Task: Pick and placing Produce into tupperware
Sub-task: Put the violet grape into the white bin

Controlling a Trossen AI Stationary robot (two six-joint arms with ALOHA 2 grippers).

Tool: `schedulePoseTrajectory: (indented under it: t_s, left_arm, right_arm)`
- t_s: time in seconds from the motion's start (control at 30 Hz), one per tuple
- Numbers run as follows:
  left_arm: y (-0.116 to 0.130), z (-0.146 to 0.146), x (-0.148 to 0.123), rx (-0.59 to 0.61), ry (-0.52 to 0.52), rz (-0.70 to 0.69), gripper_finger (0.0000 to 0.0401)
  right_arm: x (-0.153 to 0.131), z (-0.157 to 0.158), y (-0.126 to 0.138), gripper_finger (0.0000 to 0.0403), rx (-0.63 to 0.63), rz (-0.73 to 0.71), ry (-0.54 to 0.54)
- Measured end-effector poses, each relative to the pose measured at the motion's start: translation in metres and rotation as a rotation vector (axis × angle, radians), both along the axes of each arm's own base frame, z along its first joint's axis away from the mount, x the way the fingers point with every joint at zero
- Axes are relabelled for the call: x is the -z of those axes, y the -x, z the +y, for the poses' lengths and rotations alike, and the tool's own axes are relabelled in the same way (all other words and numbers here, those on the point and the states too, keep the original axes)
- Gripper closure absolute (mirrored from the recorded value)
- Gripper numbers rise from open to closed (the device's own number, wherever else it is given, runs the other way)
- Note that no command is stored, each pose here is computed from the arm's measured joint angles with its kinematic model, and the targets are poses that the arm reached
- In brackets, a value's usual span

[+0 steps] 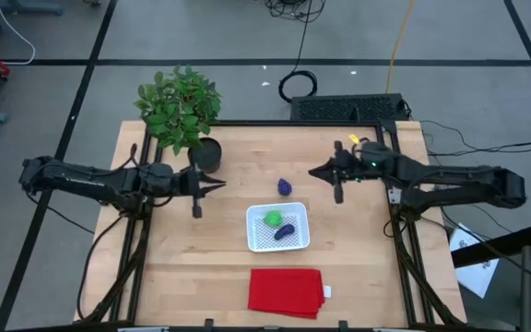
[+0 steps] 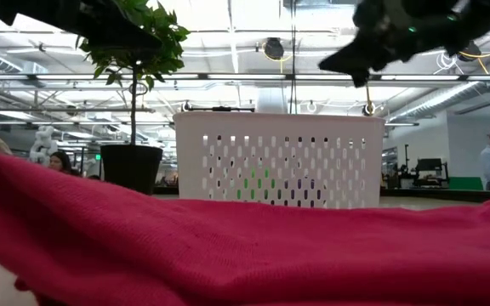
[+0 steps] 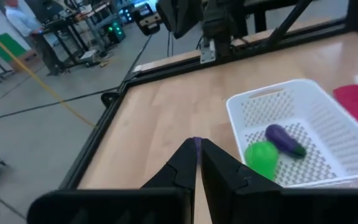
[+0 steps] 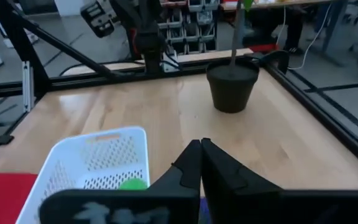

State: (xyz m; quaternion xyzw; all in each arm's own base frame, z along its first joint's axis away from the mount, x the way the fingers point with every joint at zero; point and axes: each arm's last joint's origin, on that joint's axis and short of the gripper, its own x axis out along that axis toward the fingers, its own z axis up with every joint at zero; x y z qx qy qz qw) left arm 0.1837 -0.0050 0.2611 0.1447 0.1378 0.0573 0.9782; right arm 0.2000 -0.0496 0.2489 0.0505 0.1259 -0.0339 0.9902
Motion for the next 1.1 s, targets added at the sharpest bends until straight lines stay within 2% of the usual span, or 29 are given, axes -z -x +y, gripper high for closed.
schedulePoseTrajectory:
  t_s: [0.13,0.47,0.77,1.1]
  left_arm:
    - [0.003,-0.002,0.009,0.007,0.036,-0.022,0.0375]
    - [0.007,-0.003,0.006,0.016,0.037,-0.077,0.0375]
    - [0.008,-0.003,0.007,0.018,0.034,-0.061,0.0375]
    - [0.009,-0.003,0.010,0.014,0.045,-0.031,0.0375]
  right_arm:
    - [0.018,0.005,0.018,0.0403,0.004,-0.048,0.007]
    - [0.054,0.017,0.045,0.0403,-0.015,-0.146,0.044]
    - [0.075,0.025,0.058,0.0403,-0.034,-0.187,0.063]
    - [0.084,0.027,0.063,0.0403,-0.036,-0.206,0.164]
